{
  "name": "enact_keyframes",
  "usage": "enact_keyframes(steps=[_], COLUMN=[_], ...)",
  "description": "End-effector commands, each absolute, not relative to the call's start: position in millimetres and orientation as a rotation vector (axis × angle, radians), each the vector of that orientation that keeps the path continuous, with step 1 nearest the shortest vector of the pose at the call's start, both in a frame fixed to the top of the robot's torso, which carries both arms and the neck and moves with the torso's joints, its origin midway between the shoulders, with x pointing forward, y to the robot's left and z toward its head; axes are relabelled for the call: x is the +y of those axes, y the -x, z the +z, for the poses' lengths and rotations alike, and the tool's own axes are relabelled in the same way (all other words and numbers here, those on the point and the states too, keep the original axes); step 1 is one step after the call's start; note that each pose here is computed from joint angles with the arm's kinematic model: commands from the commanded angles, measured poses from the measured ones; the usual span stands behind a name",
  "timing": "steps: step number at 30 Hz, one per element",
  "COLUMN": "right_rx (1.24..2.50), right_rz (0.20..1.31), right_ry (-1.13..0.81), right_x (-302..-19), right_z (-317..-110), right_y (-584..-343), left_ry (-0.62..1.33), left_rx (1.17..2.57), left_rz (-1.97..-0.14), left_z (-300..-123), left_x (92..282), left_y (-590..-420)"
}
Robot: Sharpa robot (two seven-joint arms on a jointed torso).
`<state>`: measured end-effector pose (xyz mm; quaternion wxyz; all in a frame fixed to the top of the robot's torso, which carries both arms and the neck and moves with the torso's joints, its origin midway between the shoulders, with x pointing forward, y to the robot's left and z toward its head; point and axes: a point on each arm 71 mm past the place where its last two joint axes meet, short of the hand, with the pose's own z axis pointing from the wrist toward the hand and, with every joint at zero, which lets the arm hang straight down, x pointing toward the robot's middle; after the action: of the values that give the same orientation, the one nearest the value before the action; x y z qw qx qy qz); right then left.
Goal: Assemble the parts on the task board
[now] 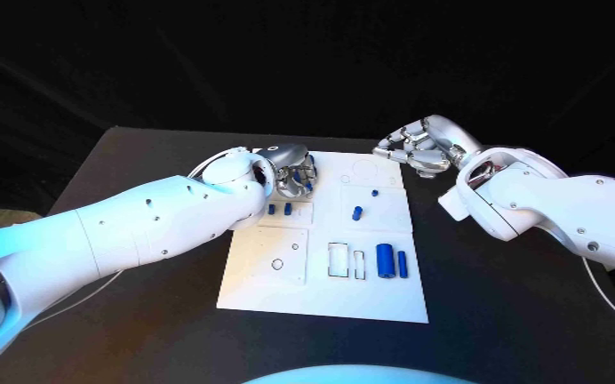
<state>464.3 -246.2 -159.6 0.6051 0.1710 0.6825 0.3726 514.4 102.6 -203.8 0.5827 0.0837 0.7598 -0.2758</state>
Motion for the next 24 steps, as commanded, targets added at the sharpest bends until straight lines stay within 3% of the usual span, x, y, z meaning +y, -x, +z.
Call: enact_keyframes(steps=[1,15,24], right_rx=[1.571,1.572,1.575], right_rz=[0.866,0.861,0.859], right_ry=[-0.377,-0.381,-0.382], right_x=[-245.6,-247.7,-248.1], right_z=[-159.1,-159.7,-160.5], right_y=[-464.1,-464.0,-463.7], left_ry=[-0.138,-0.077,-0.072], left_rx=[1.74,1.785,1.81], left_rz=[-0.703,-0.661,-0.64], left_z=[-196.7,-192.6,-194.8], left_x=[104.5,144.9,154.1], left_y=[-512.7,-509.5,-510.3])
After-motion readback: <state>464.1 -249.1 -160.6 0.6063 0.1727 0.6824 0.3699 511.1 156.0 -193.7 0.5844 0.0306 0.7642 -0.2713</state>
